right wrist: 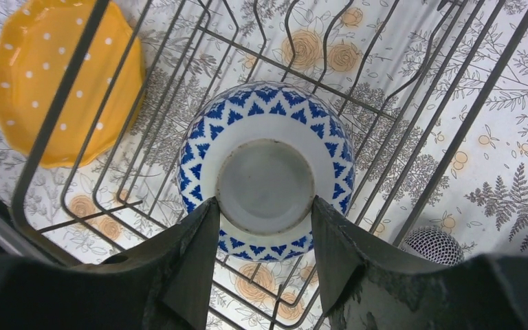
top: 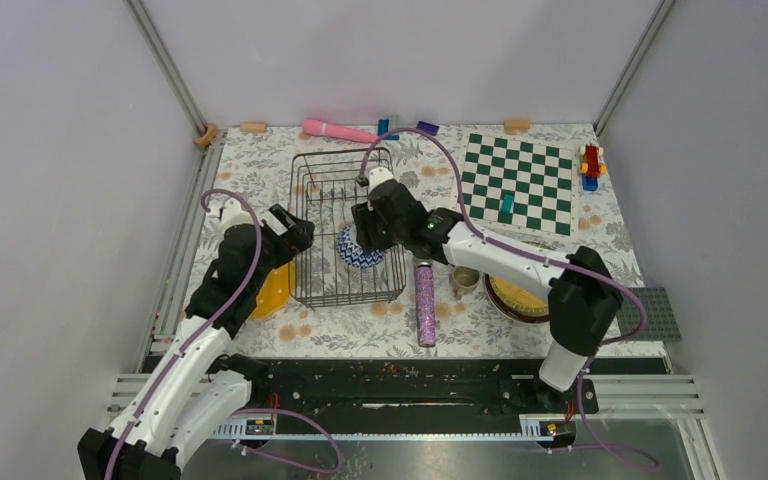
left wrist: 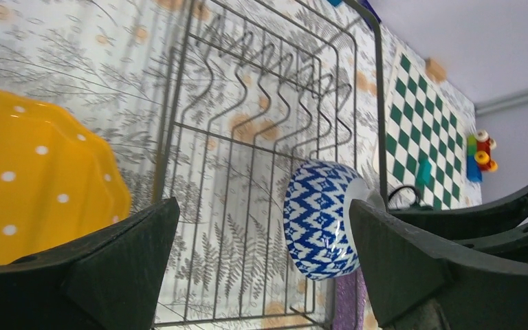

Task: Unload the mixed dishes from the dish rack
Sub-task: Pick up the bowl from the dish rack.

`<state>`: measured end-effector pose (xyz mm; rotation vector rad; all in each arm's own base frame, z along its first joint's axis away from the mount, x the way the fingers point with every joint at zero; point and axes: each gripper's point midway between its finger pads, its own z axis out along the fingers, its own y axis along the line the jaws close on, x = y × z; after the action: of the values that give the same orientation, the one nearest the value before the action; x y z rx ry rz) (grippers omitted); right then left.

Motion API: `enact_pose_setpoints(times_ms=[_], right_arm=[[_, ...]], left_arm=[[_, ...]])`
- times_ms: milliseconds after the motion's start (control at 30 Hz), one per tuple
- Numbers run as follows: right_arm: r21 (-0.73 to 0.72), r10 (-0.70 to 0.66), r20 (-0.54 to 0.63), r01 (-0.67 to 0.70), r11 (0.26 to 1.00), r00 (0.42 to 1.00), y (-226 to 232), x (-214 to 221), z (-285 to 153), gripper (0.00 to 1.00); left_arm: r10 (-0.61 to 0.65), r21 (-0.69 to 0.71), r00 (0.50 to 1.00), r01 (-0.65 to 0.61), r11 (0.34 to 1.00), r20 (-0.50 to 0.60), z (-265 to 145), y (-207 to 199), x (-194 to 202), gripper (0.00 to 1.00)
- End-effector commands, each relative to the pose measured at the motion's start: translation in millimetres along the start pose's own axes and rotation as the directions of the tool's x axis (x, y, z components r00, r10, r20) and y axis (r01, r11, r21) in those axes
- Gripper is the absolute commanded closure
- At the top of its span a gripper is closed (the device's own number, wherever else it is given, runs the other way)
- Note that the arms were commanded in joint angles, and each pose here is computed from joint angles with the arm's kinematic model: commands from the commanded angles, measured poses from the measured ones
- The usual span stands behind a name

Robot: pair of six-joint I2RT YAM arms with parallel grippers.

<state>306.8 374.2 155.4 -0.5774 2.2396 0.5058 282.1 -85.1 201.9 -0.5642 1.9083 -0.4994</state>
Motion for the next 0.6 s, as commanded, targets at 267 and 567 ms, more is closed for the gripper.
enact_pose_setpoints(times_ms=[267,567], right_arm=[[-0.27,0.185,0.386,-0.082,0.959,0.904,38,-86,-90,1.0],[-0.402,0.287,0.452,-0.095,0.911,0.845,50,-97,-131,1.0]], left_arm=[[-0.028,0.416,0.994,0.072,0.907,-0.109,-13,-80,11,0.01],[-0.009,0.705,0.981,0.144,0.694,-0.191,-44,-131,22,0.02]])
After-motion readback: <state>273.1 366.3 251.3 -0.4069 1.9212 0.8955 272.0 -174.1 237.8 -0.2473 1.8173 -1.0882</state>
